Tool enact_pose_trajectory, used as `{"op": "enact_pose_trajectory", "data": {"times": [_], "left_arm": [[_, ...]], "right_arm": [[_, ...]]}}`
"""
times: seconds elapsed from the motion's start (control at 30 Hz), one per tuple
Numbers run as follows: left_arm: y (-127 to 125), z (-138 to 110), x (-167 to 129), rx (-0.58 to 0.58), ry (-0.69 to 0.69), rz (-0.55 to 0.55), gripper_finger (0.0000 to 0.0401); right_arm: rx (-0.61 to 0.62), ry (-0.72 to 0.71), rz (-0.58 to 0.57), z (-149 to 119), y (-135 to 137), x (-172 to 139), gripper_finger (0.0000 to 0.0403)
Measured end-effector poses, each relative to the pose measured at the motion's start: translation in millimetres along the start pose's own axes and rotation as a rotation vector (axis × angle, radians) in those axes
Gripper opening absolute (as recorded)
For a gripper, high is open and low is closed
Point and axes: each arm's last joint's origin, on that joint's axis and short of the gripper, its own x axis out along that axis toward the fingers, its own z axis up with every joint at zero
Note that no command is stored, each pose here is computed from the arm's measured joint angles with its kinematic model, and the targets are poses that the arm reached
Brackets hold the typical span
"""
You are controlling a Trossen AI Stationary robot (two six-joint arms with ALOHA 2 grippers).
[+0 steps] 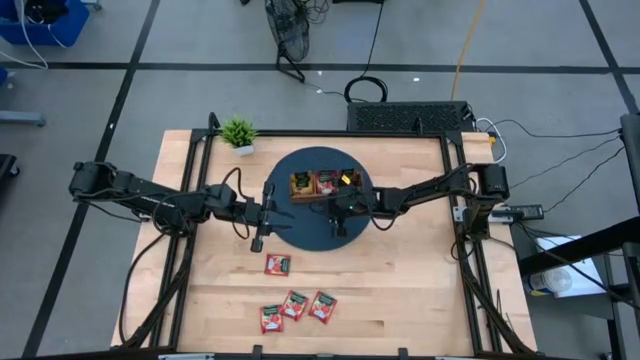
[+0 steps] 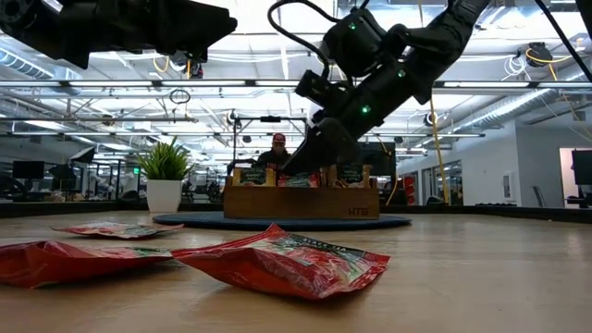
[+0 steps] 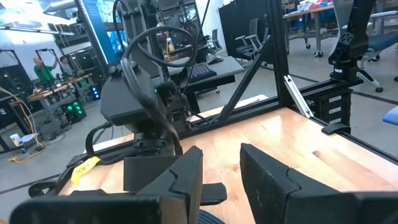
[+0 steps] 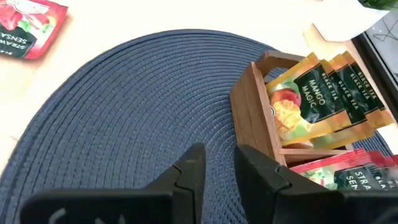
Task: Pick & Place Tea
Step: Put the red tea bag into the middle section of the wooden organizer
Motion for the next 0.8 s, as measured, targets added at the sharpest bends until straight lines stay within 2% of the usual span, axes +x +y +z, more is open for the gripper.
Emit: {"op": "enact_pose_trajectory", "data": {"times": [0.23, 0.53, 0.63, 0.8], "left_arm": [[0.0, 0.0, 0.0, 0.000, 0.000, 0.000, 0.0113], [0.0, 0.0, 0.0, 0.000, 0.000, 0.000, 0.0113], [-0.1, 0.0, 0.0, -0.004, 0.000, 0.000, 0.0113], [0.0, 0.0, 0.0, -0.004, 0.000, 0.000, 0.0113]], "right_arm": [[-0.006, 0.019, 0.004, -7.6, 1.7, -0.2, 0.0068], [-0.033, -0.052, -0.029, -11.2, 1.8, -3.8, 0.0060], [-0.050, -0.060, -0.078, -2.9, -3.0, -15.1, 0.0059], [-0.099, -0.048, -0.071, 24.0, -14.8, -51.9, 0.0057]]}}
